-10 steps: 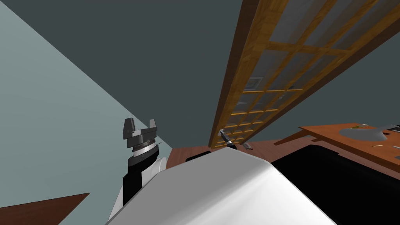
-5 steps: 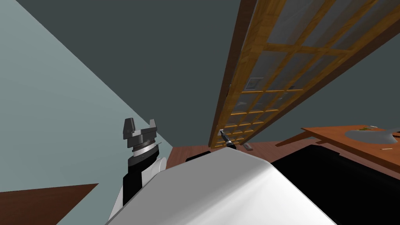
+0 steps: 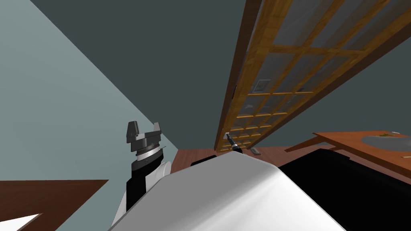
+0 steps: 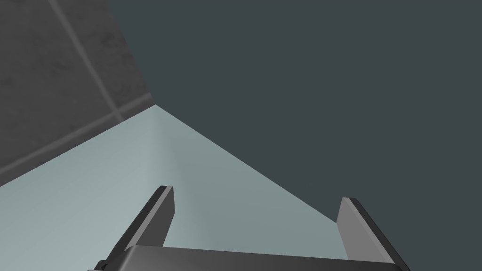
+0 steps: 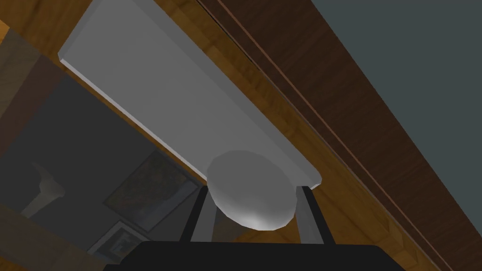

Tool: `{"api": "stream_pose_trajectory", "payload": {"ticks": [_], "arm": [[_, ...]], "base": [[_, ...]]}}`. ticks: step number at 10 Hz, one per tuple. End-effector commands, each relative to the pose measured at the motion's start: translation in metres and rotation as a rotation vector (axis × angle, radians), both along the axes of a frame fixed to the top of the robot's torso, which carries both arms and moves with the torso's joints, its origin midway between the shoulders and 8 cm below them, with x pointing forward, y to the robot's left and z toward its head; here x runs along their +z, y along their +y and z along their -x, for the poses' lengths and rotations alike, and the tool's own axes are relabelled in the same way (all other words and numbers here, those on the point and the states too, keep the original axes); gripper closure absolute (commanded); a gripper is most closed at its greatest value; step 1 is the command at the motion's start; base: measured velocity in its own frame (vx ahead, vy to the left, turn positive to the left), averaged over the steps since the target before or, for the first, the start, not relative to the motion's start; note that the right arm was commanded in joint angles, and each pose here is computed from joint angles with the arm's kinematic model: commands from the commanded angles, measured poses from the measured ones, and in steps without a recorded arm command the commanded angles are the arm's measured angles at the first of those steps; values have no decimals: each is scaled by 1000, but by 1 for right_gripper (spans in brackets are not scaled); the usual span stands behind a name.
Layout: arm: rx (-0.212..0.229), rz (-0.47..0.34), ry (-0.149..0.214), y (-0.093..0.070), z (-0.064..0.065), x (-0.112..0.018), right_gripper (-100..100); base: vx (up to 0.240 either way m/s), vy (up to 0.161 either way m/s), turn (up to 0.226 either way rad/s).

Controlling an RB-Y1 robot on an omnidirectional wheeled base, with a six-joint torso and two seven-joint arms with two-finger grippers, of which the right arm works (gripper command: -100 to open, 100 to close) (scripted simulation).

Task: Pull the door open

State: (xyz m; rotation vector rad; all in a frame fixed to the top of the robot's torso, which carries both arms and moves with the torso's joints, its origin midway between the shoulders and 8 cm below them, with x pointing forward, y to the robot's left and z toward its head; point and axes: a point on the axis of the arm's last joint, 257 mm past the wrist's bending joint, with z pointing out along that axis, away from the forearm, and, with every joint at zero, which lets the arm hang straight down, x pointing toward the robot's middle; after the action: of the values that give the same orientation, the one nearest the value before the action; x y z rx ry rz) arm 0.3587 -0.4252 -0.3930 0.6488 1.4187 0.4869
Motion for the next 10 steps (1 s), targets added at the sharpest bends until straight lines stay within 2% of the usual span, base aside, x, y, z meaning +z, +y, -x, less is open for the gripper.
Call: {"api": "stream_pose_trajectory", "payload": {"ticks": [1, 5, 8, 10], "arm": [[-1, -37, 0, 2, 0, -2, 100], [-9, -173, -22, 1, -4, -1, 100], [-12, -230, -31, 1, -5, -1, 100], [-18, -310, -45, 1, -8, -1, 100]], "base": [[-33, -14, 23], [-43, -20, 49], [-38, -15, 36], [-52, -15, 71]]}}
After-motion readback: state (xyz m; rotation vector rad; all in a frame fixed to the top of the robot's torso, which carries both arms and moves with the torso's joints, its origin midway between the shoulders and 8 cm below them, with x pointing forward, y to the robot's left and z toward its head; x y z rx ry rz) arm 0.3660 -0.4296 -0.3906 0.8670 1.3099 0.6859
